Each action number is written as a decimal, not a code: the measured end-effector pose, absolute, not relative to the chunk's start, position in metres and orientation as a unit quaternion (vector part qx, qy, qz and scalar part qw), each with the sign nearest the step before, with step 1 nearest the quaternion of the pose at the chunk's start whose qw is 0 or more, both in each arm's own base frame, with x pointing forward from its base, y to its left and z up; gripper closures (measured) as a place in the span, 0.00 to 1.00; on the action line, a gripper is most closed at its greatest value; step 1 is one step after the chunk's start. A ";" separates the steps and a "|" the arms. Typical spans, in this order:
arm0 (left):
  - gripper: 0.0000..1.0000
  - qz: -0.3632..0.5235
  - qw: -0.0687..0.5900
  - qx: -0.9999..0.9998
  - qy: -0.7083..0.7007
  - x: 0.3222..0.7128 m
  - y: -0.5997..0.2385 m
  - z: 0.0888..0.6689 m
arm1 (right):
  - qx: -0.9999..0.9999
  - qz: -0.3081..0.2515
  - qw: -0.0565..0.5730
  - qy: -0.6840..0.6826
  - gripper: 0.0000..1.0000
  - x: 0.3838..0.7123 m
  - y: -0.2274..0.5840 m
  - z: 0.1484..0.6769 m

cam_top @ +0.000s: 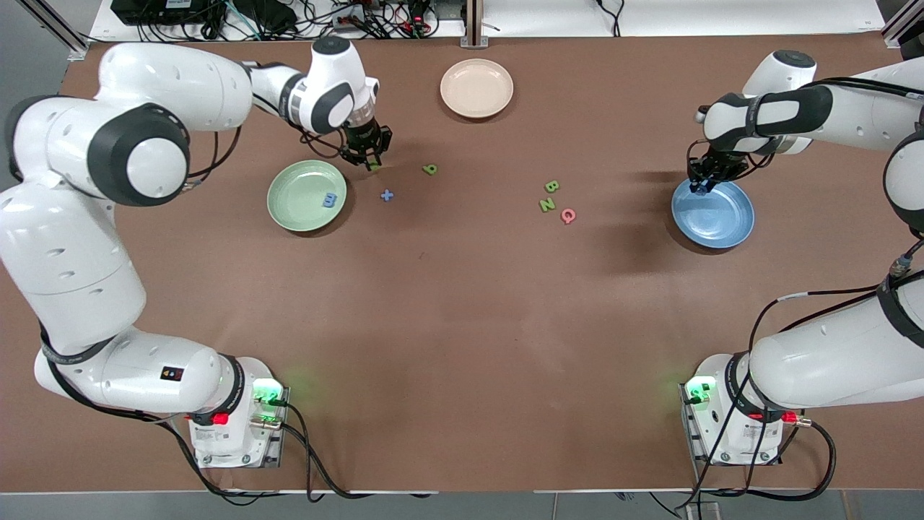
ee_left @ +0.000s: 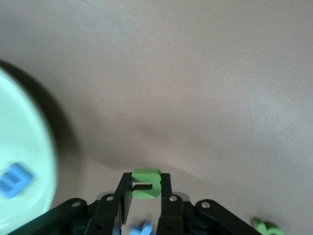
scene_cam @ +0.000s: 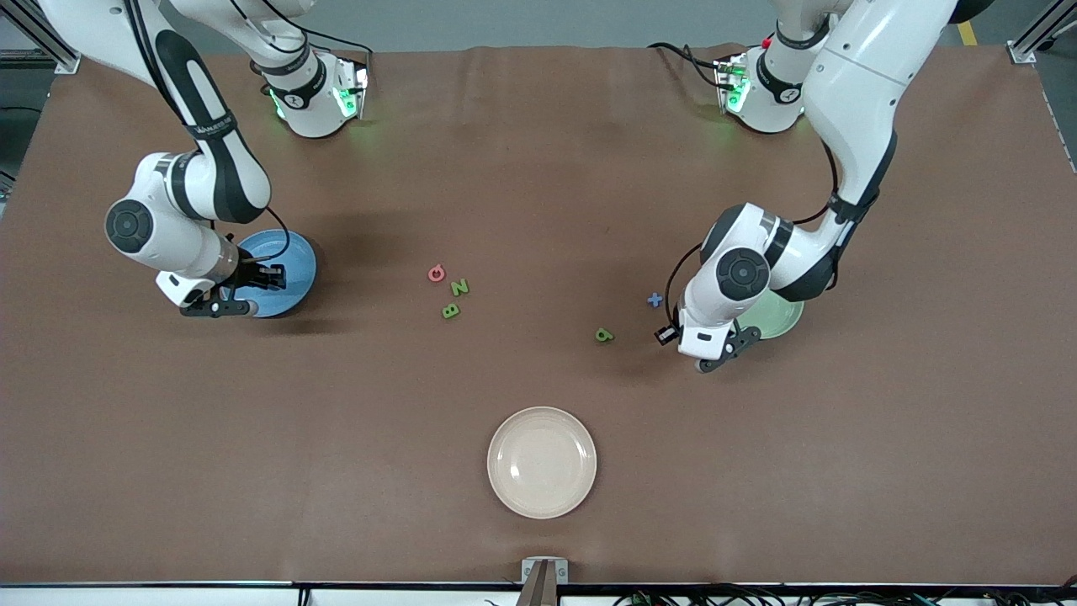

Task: Sort uppercase to blue plate, lowercase to green plate
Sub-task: 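Place the n in the green plate while the right gripper places c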

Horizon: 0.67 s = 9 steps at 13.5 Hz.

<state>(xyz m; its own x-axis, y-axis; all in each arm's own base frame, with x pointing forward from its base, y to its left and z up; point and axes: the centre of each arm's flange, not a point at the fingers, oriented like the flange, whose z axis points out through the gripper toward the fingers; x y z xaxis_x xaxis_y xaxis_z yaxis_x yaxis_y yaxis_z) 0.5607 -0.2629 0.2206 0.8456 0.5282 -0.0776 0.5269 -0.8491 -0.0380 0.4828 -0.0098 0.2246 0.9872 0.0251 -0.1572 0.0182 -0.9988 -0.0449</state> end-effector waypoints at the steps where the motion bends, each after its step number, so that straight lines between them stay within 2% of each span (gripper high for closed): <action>1: 0.73 0.042 0.015 -0.961 -0.272 0.559 -0.259 0.234 | -0.996 0.081 0.022 -0.013 0.65 0.481 -0.008 0.222; 5: 0.73 0.050 0.028 -0.974 -0.220 0.542 -0.220 0.255 | -0.996 0.087 0.022 -0.014 0.63 0.477 -0.006 0.217; 6: 0.73 0.058 0.028 -0.976 -0.206 0.535 -0.206 0.253 | -0.996 0.088 0.022 -0.014 0.56 0.477 -0.006 0.216; 9: 0.73 0.085 0.022 -0.981 -0.171 0.517 -0.165 0.244 | -0.996 0.089 0.022 -0.016 0.25 0.477 -0.004 0.216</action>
